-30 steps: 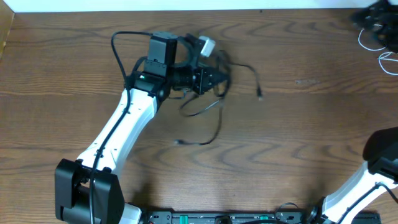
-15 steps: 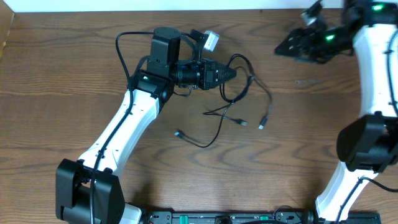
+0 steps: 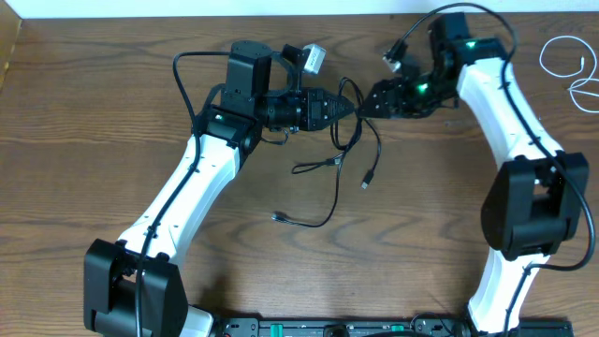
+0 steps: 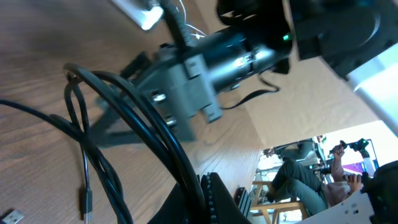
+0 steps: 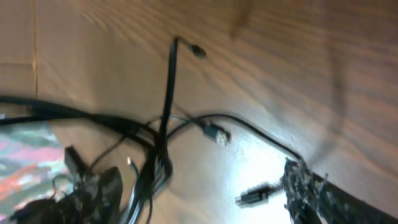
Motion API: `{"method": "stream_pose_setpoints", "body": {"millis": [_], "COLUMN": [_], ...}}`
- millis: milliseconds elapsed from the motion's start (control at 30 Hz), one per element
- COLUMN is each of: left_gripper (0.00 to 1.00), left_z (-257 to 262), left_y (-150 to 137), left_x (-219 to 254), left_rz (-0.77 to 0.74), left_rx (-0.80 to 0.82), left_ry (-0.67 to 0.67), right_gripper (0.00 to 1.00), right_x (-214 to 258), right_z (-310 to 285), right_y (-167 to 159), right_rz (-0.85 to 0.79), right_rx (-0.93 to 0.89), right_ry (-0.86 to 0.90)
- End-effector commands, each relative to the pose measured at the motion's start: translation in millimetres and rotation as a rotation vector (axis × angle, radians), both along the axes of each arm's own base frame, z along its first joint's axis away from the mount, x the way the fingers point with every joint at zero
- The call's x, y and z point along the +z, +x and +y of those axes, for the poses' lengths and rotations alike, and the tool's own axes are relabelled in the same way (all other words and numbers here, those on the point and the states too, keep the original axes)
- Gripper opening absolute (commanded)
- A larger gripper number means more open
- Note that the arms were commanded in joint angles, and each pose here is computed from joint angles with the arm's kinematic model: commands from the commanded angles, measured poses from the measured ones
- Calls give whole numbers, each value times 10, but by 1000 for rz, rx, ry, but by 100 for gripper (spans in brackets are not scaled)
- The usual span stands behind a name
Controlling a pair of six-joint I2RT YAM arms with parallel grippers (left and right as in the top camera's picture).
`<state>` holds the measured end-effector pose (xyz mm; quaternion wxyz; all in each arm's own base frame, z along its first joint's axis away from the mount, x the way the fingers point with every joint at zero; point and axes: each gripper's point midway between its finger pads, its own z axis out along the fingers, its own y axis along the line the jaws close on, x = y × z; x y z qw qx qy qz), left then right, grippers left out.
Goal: Untangle cables
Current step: 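Grasp a black cable with the right gripper and pull it rightward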
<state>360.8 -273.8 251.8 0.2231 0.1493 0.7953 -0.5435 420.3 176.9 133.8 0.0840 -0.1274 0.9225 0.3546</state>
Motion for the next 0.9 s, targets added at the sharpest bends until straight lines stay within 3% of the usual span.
{"method": "stream_pose_setpoints", "body": {"millis": [0, 100, 300, 567, 700, 867], "left_gripper": [8, 7, 7, 7, 7, 7], "left_z": [8, 8, 10, 182, 736, 1336], "left_y": [11, 11, 8, 38, 253, 290], "left_x": [49, 49, 57, 132, -59, -370], "left_rz": [-1, 9, 37, 19, -11, 7], "left_rx": [8, 11, 18, 83, 328, 520], "left_ry": [-6, -8, -17, 13, 222, 492], "right_gripper": [80, 78, 74, 71, 70, 70], "right_x": [1, -38, -363, -589, -644, -661], "right_z": [167, 221, -324, -1079, -1553, -1789], "right_y": [43, 191, 474, 333, 106, -33], "right_rz": [-11, -32, 4, 82, 190, 248], "right_rx": [-13, -91, -537, -730, -772, -763], "right_ry": [19, -28, -367, -588, -673, -701]}}
